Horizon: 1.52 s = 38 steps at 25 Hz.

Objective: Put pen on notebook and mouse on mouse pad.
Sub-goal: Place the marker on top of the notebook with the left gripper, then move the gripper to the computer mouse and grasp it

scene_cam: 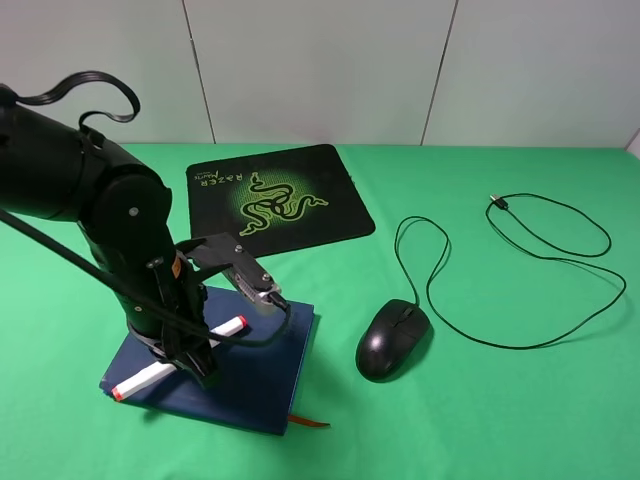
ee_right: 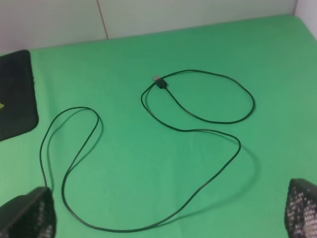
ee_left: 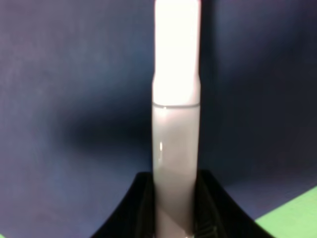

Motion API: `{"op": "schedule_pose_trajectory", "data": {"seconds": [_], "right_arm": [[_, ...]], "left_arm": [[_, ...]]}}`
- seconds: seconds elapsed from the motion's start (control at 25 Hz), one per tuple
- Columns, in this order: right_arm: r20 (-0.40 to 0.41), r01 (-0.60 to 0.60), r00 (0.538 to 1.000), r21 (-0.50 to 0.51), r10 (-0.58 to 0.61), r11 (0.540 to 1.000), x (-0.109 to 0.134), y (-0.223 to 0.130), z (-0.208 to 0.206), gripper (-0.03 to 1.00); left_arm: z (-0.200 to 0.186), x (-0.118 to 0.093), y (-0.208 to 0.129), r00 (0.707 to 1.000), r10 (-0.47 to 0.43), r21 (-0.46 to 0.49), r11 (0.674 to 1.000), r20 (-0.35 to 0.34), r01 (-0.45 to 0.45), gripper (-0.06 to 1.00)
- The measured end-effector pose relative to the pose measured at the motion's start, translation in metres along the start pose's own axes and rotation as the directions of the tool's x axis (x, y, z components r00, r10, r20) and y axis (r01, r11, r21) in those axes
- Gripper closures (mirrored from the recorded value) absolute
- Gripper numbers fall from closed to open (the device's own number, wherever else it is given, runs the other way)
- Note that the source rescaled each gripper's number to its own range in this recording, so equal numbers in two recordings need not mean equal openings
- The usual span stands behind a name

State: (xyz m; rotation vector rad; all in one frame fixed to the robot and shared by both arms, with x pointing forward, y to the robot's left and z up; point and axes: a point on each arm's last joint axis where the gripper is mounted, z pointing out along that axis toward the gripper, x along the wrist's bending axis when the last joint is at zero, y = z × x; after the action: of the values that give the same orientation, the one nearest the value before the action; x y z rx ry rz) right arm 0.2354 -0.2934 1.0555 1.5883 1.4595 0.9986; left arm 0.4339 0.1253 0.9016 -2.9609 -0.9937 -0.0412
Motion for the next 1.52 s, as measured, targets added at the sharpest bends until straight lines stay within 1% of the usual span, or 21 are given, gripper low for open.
{"op": "schedule_pose_trajectory", "data": {"seconds": [0.16, 0.24, 0.48, 0.76, 0.8, 0.88, 0.92, 0.96, 1.0, 1.04, 1.08, 1.12, 1.24, 1.52], "right_arm": [[0.000, 0.000, 1.000, 0.000, 0.000, 1.000, 0.000, 0.000, 0.000, -0.03], [0.000, 0.000, 1.000, 0.000, 0.000, 1.000, 0.000, 0.000, 0.000, -0.03], [0.000, 0.000, 1.000, 0.000, 0.000, 1.000, 0.000, 0.000, 0.000, -0.03], [0.000, 0.000, 1.000, 0.000, 0.000, 1.000, 0.000, 0.000, 0.000, -0.03], [0.000, 0.000, 1.000, 0.000, 0.000, 1.000, 0.000, 0.000, 0.000, -0.03], [0.000, 0.000, 1.000, 0.000, 0.000, 1.000, 0.000, 0.000, 0.000, -0.03], [0.000, 0.000, 1.000, 0.000, 0.000, 1.000, 0.000, 0.000, 0.000, -0.03], [0.000, 0.000, 1.000, 0.000, 0.000, 1.000, 0.000, 0.000, 0.000, -0.03], [0.000, 0.000, 1.000, 0.000, 0.000, 1.000, 0.000, 0.000, 0.000, -0.03], [0.000, 0.000, 1.000, 0.000, 0.000, 1.000, 0.000, 0.000, 0.000, -0.03], [0.000, 0.000, 1.000, 0.000, 0.000, 1.000, 0.000, 0.000, 0.000, -0.03], [0.000, 0.000, 1.000, 0.000, 0.000, 1.000, 0.000, 0.000, 0.000, -0.03], [0.000, 0.000, 1.000, 0.000, 0.000, 1.000, 0.000, 0.000, 0.000, -0.03], [0.000, 0.000, 1.000, 0.000, 0.000, 1.000, 0.000, 0.000, 0.000, -0.03]], "left_arm": [[0.000, 0.001, 0.004, 0.998, 0.063, -0.045, 0.997, -0.018, -0.064, 0.94], [0.000, 0.002, 0.007, 0.996, 0.081, -0.073, 0.994, -0.027, -0.083, 0.94], [-0.001, 0.003, 0.014, 0.995, 0.088, -0.151, 0.984, -0.045, -0.094, 0.94], [-0.001, 0.003, 0.015, 0.995, 0.088, -0.159, 0.983, -0.047, -0.094, 0.93], [-0.001, 0.003, 0.015, 0.995, 0.088, -0.161, 0.982, -0.047, -0.094, 0.90], [-0.001, 0.003, 0.015, 0.995, 0.088, -0.166, 0.982, -0.049, -0.095, 0.77], [-0.001, 0.003, 0.015, 0.995, 0.088, -0.166, 0.982, -0.049, -0.095, 0.65], [-0.001, 0.003, 0.015, 0.995, 0.088, -0.166, 0.982, -0.049, -0.095, 0.49], [-0.001, 0.003, 0.015, 0.995, 0.088, -0.166, 0.982, -0.049, -0.095, 0.31], [-0.001, 0.003, 0.015, 0.995, 0.088, -0.166, 0.982, -0.049, -0.095, 0.19], [-0.001, 0.003, 0.015, 0.995, 0.088, -0.166, 0.982, -0.049, -0.095, 0.09], [-0.001, 0.003, 0.015, 0.995, 0.088, -0.166, 0.982, -0.049, -0.095, 0.04], [-0.001, 0.003, 0.015, 0.995, 0.088, -0.166, 0.981, -0.049, -0.095, -0.03], [-0.001, 0.003, 0.015, 0.995, 0.088, -0.166, 0.981, -0.049, -0.095, -0.05]]}}
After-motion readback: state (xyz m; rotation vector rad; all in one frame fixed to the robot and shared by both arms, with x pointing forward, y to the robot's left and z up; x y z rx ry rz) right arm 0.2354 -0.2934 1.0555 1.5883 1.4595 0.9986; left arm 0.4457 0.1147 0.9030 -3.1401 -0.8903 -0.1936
